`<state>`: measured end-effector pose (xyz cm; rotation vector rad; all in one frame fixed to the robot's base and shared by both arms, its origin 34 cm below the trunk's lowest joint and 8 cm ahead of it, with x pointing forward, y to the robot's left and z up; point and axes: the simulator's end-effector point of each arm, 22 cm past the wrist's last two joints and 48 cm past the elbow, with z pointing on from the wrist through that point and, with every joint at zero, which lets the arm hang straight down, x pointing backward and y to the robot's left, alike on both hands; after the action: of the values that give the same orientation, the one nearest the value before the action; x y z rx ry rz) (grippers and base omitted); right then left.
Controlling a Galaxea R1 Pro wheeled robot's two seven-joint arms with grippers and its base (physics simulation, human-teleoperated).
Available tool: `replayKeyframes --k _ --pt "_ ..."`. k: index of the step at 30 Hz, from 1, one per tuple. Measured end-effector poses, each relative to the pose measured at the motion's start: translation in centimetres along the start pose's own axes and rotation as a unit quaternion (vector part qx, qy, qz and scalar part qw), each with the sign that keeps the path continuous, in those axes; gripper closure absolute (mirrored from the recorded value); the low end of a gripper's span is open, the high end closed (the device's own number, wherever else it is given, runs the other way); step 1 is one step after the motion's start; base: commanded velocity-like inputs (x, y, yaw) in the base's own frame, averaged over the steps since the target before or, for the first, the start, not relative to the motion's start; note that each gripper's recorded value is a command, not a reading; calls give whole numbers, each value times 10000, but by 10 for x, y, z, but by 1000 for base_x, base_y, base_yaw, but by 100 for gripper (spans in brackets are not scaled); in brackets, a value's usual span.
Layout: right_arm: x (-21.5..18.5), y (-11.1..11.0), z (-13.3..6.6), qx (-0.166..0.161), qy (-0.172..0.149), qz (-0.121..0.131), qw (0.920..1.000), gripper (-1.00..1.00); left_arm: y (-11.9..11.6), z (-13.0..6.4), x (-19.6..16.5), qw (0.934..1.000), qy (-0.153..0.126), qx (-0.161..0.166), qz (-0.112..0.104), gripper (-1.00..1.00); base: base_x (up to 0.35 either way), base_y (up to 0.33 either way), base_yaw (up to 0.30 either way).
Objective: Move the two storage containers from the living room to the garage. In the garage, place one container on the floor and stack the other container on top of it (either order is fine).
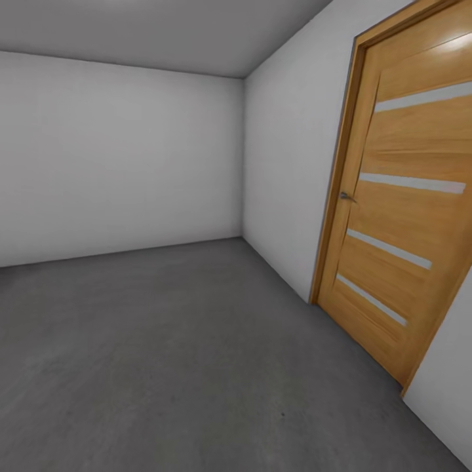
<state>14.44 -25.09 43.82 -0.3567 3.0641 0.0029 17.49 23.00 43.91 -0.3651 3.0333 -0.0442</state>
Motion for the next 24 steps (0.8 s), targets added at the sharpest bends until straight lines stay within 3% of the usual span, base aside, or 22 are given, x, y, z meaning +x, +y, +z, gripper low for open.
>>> replayKeyframes --k 24 --pt "1 1 0 -30 29 -7 10000 -100 0 0 0 10000 -6 0 0 -100 324 0 0"
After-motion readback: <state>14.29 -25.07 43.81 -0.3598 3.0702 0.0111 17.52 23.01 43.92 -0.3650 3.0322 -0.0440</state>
